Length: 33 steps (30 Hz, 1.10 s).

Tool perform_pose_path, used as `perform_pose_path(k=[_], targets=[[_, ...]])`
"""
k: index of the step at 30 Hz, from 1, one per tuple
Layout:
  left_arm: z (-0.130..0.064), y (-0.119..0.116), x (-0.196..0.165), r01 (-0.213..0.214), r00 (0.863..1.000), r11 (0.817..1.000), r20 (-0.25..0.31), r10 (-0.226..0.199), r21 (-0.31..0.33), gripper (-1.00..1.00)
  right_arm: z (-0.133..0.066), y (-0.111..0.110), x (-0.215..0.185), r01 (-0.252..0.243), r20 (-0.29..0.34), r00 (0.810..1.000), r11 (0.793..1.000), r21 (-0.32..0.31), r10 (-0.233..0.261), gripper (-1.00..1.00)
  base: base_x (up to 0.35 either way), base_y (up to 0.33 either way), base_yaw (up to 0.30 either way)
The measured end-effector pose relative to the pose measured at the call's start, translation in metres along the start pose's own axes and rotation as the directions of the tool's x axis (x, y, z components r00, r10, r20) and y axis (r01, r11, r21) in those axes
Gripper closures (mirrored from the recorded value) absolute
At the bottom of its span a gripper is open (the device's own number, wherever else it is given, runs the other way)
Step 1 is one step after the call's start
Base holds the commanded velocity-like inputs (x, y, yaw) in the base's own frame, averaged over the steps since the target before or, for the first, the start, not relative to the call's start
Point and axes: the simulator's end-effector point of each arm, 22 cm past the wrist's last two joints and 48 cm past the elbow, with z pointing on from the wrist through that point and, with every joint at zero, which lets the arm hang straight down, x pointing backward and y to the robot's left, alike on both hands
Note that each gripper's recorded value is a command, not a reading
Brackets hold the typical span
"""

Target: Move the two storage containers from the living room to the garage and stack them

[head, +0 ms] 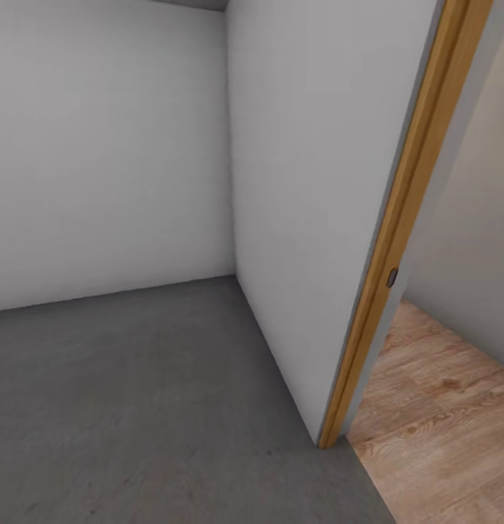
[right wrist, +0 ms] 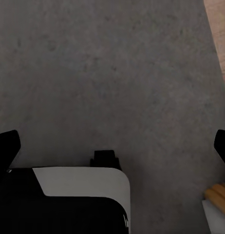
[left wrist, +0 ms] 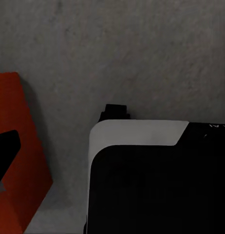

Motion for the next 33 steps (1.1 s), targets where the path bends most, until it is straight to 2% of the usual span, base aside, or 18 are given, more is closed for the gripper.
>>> perform_pose_path(k=[12,33], targets=[[0.0,0.0002,-0.0001,0.0,1.0,1.0,0.0,0.0,0.0,-1.0,0.0,0.0002,-0.0001,0.001,0.001,1.0,1.0,-0.001,-0.001,-1.0,0.321,0.001,-0.049],[-0.0009,0.0,-0.0044,0.0,1.0,1.0,0.01,0.0,0.0,-1.0,-0.0006,-0.0011,-0.0042,0.0,0.01,1.0,1.0,0.001,0.0,-1.0,0.01,0.0,-0.29]])
